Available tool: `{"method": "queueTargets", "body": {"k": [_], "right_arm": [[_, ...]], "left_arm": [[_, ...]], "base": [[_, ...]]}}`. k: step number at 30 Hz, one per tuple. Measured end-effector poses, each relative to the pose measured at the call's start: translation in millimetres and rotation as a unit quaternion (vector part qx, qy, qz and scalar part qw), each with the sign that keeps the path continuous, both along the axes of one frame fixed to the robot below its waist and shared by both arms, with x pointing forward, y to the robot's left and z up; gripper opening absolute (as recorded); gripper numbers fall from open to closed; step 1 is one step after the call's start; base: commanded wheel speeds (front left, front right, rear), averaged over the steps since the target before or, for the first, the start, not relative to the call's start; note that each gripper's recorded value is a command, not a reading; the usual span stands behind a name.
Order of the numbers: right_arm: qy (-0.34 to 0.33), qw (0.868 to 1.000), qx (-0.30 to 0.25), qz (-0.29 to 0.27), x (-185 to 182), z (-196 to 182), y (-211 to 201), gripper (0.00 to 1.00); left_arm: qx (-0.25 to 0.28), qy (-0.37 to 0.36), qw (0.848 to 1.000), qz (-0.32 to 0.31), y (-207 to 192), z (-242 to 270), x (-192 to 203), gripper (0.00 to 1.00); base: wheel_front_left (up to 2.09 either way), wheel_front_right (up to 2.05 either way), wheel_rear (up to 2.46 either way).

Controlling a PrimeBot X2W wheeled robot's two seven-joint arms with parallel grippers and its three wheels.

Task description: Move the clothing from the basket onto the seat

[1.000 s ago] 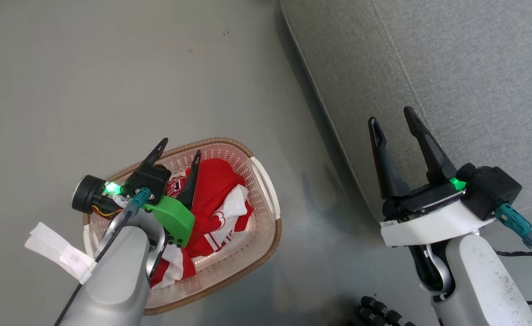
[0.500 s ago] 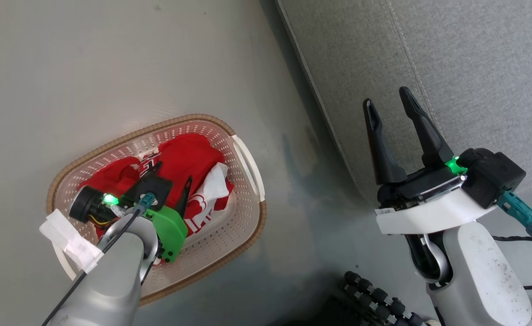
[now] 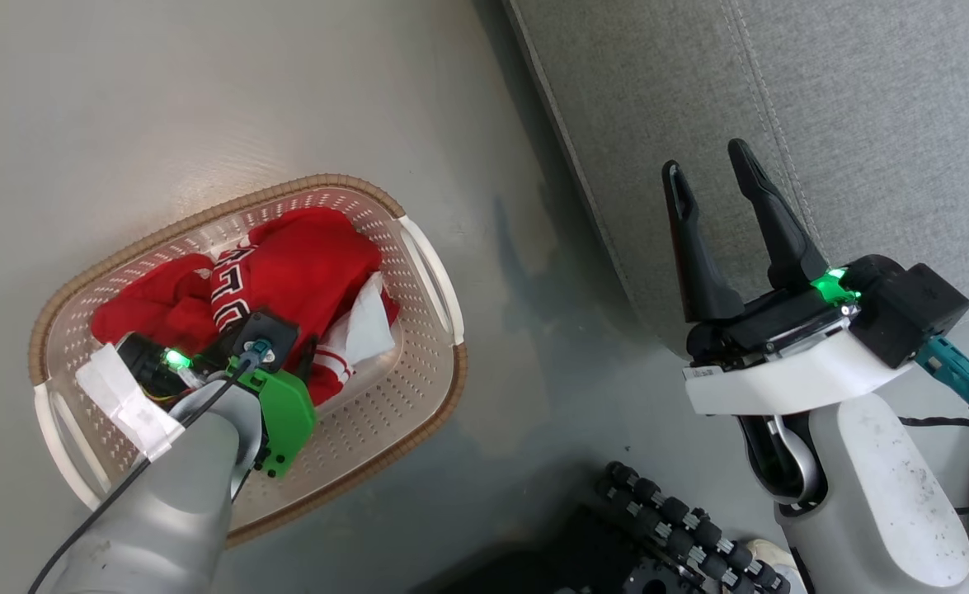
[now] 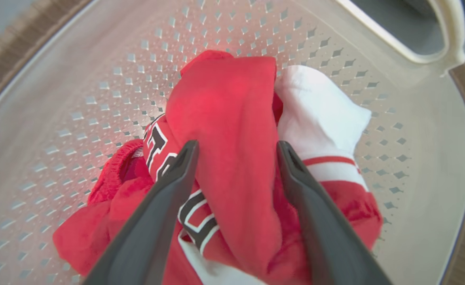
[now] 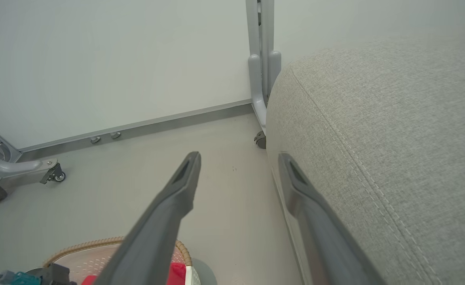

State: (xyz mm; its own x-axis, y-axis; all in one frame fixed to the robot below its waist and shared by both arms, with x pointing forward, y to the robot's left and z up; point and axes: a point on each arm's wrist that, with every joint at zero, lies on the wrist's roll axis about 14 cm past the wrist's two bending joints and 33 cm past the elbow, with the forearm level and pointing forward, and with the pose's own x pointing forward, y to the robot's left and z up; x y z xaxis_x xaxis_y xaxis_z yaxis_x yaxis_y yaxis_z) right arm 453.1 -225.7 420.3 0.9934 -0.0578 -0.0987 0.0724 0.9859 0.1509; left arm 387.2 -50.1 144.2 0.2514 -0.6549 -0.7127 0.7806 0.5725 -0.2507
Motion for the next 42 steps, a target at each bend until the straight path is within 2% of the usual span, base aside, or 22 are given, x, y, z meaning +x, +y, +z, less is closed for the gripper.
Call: {"method": "queueTargets", "body": {"k": [13, 20, 21, 22, 23, 31, 42], "right_arm": [[0.03, 1.0, 0.004, 0.001, 7.8, -30.2, -0.5, 1.0], [0.037, 0.999, 0.002, 0.002, 7.0, -34.3, -0.6, 1.0], [0.036, 0.999, 0.001, 0.002, 6.9, -33.4, -0.9, 1.0], [0.035, 0.999, 0.001, 0.002, 6.9, -32.5, -1.0, 1.0], [0.034, 0.999, 0.001, 0.002, 6.8, -32.0, -1.1, 1.0], [0.027, 1.0, -0.005, 0.003, 7.6, -26.5, -1.6, 1.0], [0.001, 1.0, -0.01, 0.015, 6.7, -3.7, 7.1, 1.0]], "left_arm": [[0.043, 0.031, 0.996, -0.071, -3.6, -39.0, -13.4, 1.0], [0.098, 0.054, 0.985, -0.134, 8.1, -55.2, -35.0, 1.0], [0.105, 0.055, 0.983, -0.143, 9.6, -55.9, -36.8, 0.92], [0.112, 0.055, 0.981, -0.152, 11.1, -56.6, -38.6, 0.4], [0.117, 0.055, 0.979, -0.158, 12.5, -57.2, -39.7, 0.0], [0.122, 0.053, 0.978, -0.158, 14.8, -52.3, -38.6, 0.0], [0.043, 0.011, 0.992, -0.118, -16.9, -0.5, -27.1, 0.0]], "base": [[0.0, 0.0, 0.0], [0.0, 0.0, 0.0], [0.0, 0.0, 0.0], [0.0, 0.0, 0.0], [0.0, 0.0, 0.0], [0.0, 0.0, 0.0], [0.0, 0.0, 0.0]]}}
